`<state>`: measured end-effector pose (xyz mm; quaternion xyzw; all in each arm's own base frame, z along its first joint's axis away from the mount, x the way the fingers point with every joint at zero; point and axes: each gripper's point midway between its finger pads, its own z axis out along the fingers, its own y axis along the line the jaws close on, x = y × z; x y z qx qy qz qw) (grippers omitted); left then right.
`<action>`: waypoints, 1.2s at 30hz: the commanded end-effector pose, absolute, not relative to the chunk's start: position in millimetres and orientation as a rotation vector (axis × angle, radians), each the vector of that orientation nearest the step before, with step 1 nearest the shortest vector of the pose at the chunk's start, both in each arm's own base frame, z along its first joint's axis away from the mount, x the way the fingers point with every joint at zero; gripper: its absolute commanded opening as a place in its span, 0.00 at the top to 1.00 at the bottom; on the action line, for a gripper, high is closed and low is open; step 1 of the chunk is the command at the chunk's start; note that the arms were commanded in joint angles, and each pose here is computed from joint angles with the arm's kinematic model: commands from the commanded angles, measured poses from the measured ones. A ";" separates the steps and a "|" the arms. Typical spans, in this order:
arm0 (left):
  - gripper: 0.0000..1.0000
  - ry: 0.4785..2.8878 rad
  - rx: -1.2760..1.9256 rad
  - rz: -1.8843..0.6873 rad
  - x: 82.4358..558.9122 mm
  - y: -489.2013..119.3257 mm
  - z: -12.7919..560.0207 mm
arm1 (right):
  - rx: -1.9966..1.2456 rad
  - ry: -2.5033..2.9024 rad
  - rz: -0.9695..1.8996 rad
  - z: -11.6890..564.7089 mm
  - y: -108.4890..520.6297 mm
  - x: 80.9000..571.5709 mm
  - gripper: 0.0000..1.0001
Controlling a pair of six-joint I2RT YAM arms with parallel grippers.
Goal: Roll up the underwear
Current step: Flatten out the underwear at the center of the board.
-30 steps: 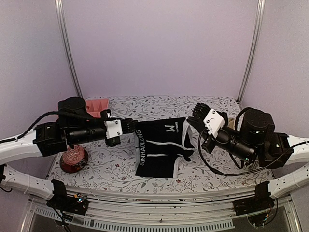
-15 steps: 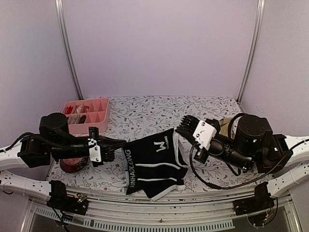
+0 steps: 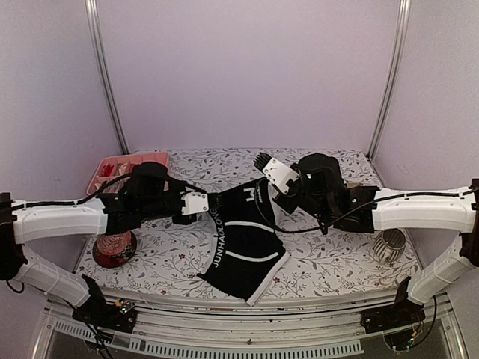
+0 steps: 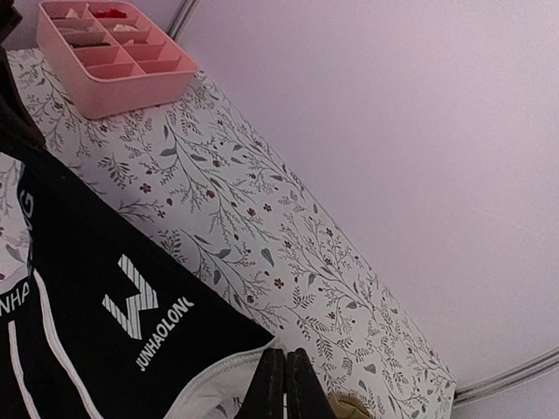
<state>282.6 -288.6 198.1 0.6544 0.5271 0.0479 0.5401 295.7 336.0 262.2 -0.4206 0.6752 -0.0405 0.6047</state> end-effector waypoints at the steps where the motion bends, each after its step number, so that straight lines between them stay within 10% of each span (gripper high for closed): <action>1: 1.00 1.257 1.502 0.239 348.3 -289.9 187.9 | -0.905 1.549 -0.100 261.5 345.9 359.0 0.98; 15: 1.00 1.388 1.380 0.521 459.6 -268.1 154.6 | -0.806 1.614 -0.334 218.3 352.0 484.8 0.98; 36: 1.00 1.406 1.348 0.580 460.3 -258.2 140.2 | -0.954 1.601 -0.148 195.5 386.4 474.1 0.98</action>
